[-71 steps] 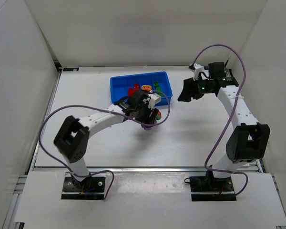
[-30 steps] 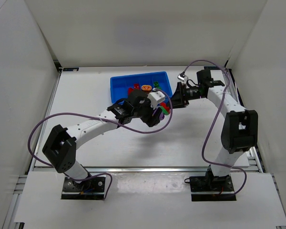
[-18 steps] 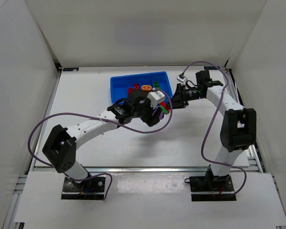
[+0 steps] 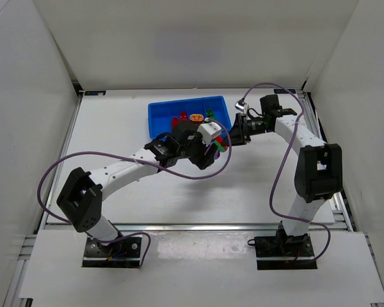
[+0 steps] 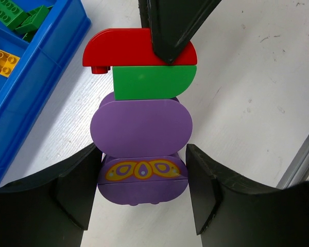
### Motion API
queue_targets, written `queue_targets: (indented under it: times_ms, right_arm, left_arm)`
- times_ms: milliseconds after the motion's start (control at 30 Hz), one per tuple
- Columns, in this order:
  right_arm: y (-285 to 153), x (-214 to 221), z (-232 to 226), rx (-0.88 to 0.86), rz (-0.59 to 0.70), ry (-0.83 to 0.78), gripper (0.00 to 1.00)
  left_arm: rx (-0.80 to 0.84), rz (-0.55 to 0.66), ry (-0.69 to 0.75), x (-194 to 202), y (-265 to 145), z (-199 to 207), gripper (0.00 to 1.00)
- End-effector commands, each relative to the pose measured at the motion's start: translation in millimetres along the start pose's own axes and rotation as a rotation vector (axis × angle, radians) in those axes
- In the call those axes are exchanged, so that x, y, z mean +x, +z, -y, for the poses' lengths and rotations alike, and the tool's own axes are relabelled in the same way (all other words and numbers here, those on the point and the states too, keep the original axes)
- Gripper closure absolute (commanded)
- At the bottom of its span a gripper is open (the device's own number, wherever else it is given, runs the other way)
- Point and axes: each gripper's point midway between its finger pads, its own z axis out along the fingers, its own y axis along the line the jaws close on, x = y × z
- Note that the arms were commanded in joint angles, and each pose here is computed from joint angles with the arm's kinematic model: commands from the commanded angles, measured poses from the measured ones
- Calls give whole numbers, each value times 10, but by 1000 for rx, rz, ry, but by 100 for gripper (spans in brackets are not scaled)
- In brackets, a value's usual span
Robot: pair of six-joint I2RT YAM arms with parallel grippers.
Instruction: Sort the legos into containers by color
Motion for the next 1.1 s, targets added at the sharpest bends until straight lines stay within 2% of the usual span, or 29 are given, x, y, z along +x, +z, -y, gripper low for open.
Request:
queue_targets:
  times_ms: [0,200,367,733,1067]
  right_arm:
    - [-33,-117,-273,-82,15,-77,100]
    - [-257,-417,-296,-55,95,-121,100]
    - [-452,-595,-250,-33,146,-133,100]
    - [-502,-619,-191,-12,153,-153,100]
    - [-483,-430,-106,22,135,-136,100]
  left_arm:
    - [-15,74,-13,-177,-154,26,80]
    - [-31,22,-33,92,-231,27,81]
    - [-42,18,-20,122,-257,8,81]
    - [-71,32,-36,81,-314,-89,82]
    - [-64,17,-135,146,-388,-157,82]
